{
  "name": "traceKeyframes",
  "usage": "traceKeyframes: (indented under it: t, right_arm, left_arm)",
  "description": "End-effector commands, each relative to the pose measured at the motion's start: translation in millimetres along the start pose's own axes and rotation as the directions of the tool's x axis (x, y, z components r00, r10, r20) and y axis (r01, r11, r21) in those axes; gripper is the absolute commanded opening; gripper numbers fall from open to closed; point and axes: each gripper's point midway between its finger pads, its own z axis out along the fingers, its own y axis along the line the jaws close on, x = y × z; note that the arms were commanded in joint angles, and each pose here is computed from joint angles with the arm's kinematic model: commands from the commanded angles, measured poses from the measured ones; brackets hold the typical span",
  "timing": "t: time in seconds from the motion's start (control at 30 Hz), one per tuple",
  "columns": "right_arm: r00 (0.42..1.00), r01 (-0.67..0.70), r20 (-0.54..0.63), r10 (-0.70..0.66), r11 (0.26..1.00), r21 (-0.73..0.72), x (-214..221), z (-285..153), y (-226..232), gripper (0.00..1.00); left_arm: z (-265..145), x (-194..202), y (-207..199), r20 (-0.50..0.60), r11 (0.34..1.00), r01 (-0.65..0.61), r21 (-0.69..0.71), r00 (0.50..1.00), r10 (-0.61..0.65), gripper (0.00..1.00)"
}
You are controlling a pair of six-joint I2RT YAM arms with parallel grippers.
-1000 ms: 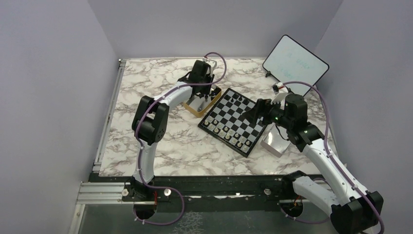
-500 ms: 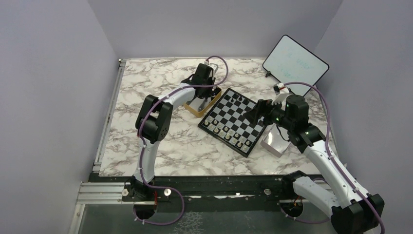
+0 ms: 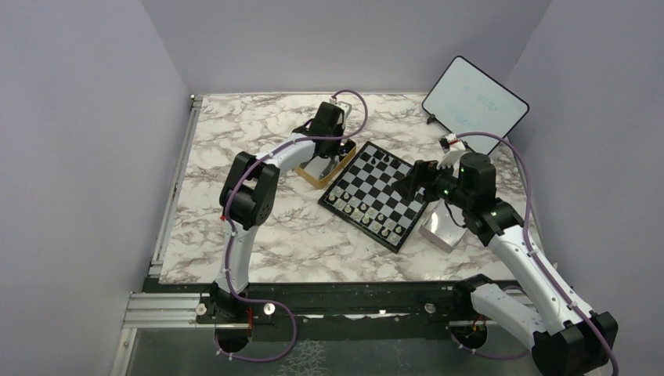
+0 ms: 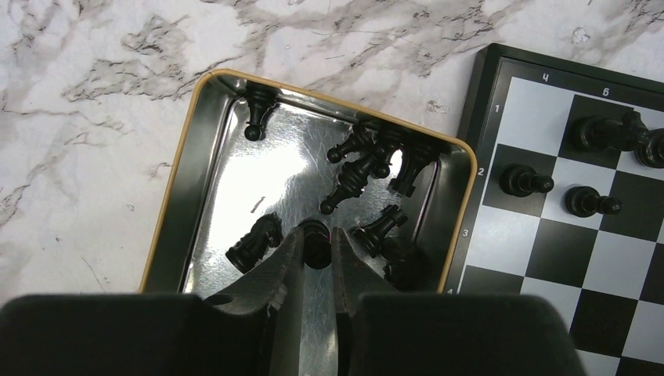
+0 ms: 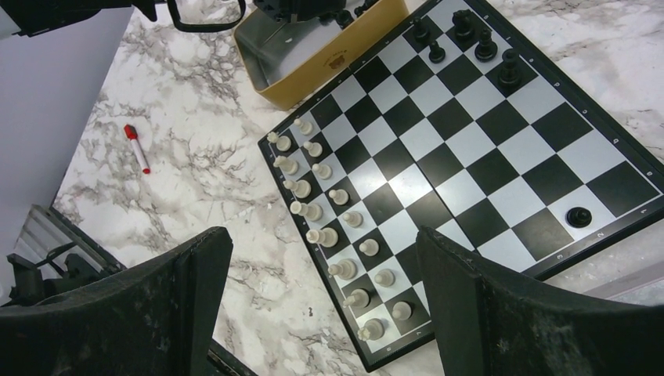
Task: Set up the chess pieces on the board
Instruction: Pick up the chess piece from the storage box, then place the chess piece on the chessboard.
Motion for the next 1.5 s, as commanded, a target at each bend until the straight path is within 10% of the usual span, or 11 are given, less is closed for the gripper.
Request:
traceKeyframes:
  t: [0.0,0.47,0.83,1.47]
  right_arm:
    - [1.0,0.017,0.021,-0.018,1.0,0.017,-4.6,-4.2,-2.5,0.92]
    - [1.0,0.002,0.026,-0.003,0.998,0.057,-0.8,-5.5,-10.1,0.92]
    - [0.999,0.0,0.042,-0.004,0.996,0.095,5.0,-14.1,-17.0,0.93]
    - [0.996,0.029,0.083,-0.039,0.993,0.113,-7.4,-39.8,-10.6,0.93]
  left_arm:
    - [-9.7,-21.9,1.6,0.044,0.999,-0.021,-0.038,0.999,0.023,0.14]
    - [-76.1,-71.8,-7.7,0.164,0.999,0.0,-0.042,0.986,0.007,0.12]
    - [-113.6,-80.5,-88.0,0.205,0.991,-0.01,0.136,0.979,-0.018,0.12]
    - [-71.6,-23.6,-207.8,0.127,0.954,-0.019,0.301,0.992,-0.02,0.12]
